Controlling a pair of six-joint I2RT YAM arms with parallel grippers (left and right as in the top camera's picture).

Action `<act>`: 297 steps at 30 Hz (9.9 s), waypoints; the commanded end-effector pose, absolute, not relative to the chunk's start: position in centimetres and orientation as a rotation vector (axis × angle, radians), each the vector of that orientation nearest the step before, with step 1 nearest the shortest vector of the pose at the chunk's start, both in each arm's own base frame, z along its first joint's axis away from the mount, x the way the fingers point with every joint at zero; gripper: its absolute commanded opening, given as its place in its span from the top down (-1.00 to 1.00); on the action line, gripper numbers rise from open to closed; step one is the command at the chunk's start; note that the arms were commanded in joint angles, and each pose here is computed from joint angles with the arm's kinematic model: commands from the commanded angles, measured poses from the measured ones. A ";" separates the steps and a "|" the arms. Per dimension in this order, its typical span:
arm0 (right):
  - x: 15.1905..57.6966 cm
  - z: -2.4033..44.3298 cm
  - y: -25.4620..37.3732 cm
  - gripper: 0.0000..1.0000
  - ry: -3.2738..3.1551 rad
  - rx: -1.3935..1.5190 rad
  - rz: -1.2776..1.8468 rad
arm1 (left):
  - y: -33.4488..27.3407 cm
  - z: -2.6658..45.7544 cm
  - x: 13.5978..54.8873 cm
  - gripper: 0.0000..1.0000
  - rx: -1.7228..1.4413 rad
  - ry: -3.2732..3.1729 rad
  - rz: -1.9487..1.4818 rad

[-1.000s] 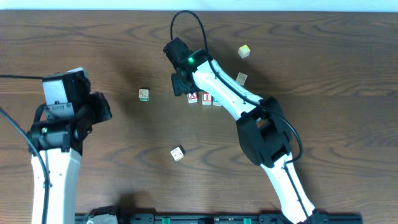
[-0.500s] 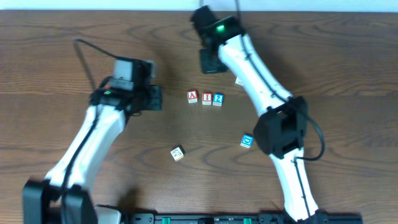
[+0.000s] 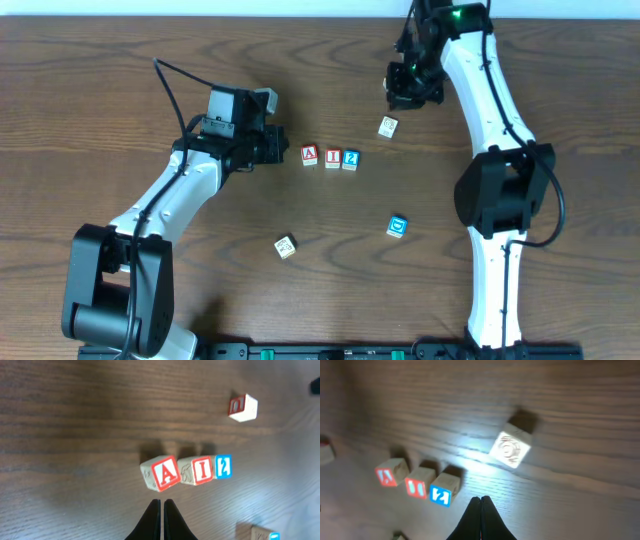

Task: Spell out Ai2

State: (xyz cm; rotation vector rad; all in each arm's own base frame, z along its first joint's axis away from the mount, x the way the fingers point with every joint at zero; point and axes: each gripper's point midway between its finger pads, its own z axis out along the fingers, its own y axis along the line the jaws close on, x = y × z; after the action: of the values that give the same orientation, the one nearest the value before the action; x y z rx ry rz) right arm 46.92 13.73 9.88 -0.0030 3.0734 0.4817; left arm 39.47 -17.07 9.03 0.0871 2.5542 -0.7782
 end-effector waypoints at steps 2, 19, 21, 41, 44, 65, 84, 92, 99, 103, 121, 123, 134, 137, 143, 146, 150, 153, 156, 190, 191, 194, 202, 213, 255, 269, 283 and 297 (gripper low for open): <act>46.6 9.2 16.8 0.97 3.039 -0.211 0.584 | -17.1 9.1 40.1 0.89 0.023 2.553 -0.817; 42.8 17.5 5.1 0.97 2.791 0.057 0.540 | -14.4 9.5 41.8 0.89 -0.133 2.540 -0.754; 41.5 15.4 6.5 0.97 2.790 0.063 0.591 | -13.8 9.6 42.0 0.89 -0.110 2.531 -0.737; 37.6 8.0 19.0 0.97 2.950 -0.016 0.620 | -15.4 5.0 43.1 0.89 0.097 2.530 -0.816; 37.1 6.8 19.1 0.97 2.991 -0.007 0.611 | -15.3 4.9 43.2 0.89 0.096 2.529 -0.806; 36.7 2.3 18.0 0.97 3.104 0.044 0.537 | -17.8 2.6 40.9 0.89 0.095 2.647 -0.752; 38.1 2.5 18.9 0.97 3.042 0.034 0.595 | -18.5 1.2 41.0 0.89 0.066 2.659 -0.813; 38.1 2.7 19.3 0.97 3.034 0.037 0.635 | -18.6 1.5 41.3 0.88 0.072 2.641 -0.816; 38.1 2.7 19.3 0.98 3.036 0.037 0.635 | -18.7 1.5 41.3 0.89 0.075 2.639 -0.818; 38.1 2.7 19.3 0.98 3.036 0.037 0.635 | -19.3 1.6 41.3 0.89 0.096 2.630 -0.823; 37.7 2.6 19.2 0.97 3.051 0.024 0.629 | -20.9 1.8 40.8 0.89 0.129 2.625 -0.841; 37.7 2.6 19.2 0.97 3.051 0.024 0.630 | -20.9 1.8 40.8 0.89 0.130 2.625 -0.841; 38.2 2.9 19.9 0.97 3.023 0.011 0.681 | -20.9 1.8 40.8 0.89 0.131 2.624 -0.843; 38.1 3.0 20.0 0.97 3.023 0.009 0.690 | -21.2 2.0 40.7 0.89 0.140 2.619 -0.866; 38.1 3.0 20.4 0.97 3.016 -0.008 0.692 | -21.3 2.1 40.7 0.89 0.143 2.616 -0.876; 38.1 3.0 20.4 0.97 3.016 -0.008 0.689 | -21.3 2.0 40.7 0.89 0.143 2.616 -0.876; 38.8 3.3 19.7 0.97 3.000 0.018 0.691 | -21.3 2.1 40.7 0.89 0.143 2.616 -0.876; 39.3 3.2 18.2 0.97 3.002 0.061 0.620 | -21.3 2.1 40.7 0.89 0.143 2.616 -0.876; 39.1 2.8 16.8 0.97 3.027 0.101 0.534 | -21.3 2.1 40.7 0.88 0.143 2.615 -0.876; 39.3 1.3 20.2 0.97 3.012 0.033 0.677 | -21.5 2.2 40.5 0.89 0.151 2.615 -0.901; 39.3 1.3 20.2 0.97 3.013 0.033 0.677 | -21.5 2.2 40.5 0.89 0.151 2.615 -0.900; 39.3 1.3 20.3 0.97 3.013 0.032 0.677 | -21.5 2.1 40.4 0.89 0.149 2.620 -0.900; 39.5 1.3 20.3 0.97 3.004 0.030 0.679 | -21.7 2.2 40.3 0.89 0.156 2.622 -0.910; 39.9 1.4 20.1 0.97 2.990 0.033 0.672 | -21.7 1.9 40.2 0.89 0.168 2.629 -0.887; 17.1 25.1 8.8 0.97 2.419 -0.066 0.495 | -13.0 25.3 16.5 0.88 0.327 2.363 -0.577; 14.6 26.4 8.3 -0.98 2.298 -0.017 0.591 | -12.7 25.4 14.2 -0.91 0.356 2.300 -0.647; 13.9 25.6 8.1 -0.99 2.344 -0.012 0.578 | -12.2 24.9 14.1 -0.91 0.351 2.323 -0.612; 13.9 25.6 8.1 -0.98 2.344 -0.012 0.578 | -1.7 19.3 18.2 -0.91 -0.070 2.160 -0.115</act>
State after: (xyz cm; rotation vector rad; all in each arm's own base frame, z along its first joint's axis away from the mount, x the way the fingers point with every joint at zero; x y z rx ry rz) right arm 14.06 7.96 25.77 -0.0115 2.3359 0.5680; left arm 18.19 -3.60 21.88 -0.0228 2.1576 -0.2152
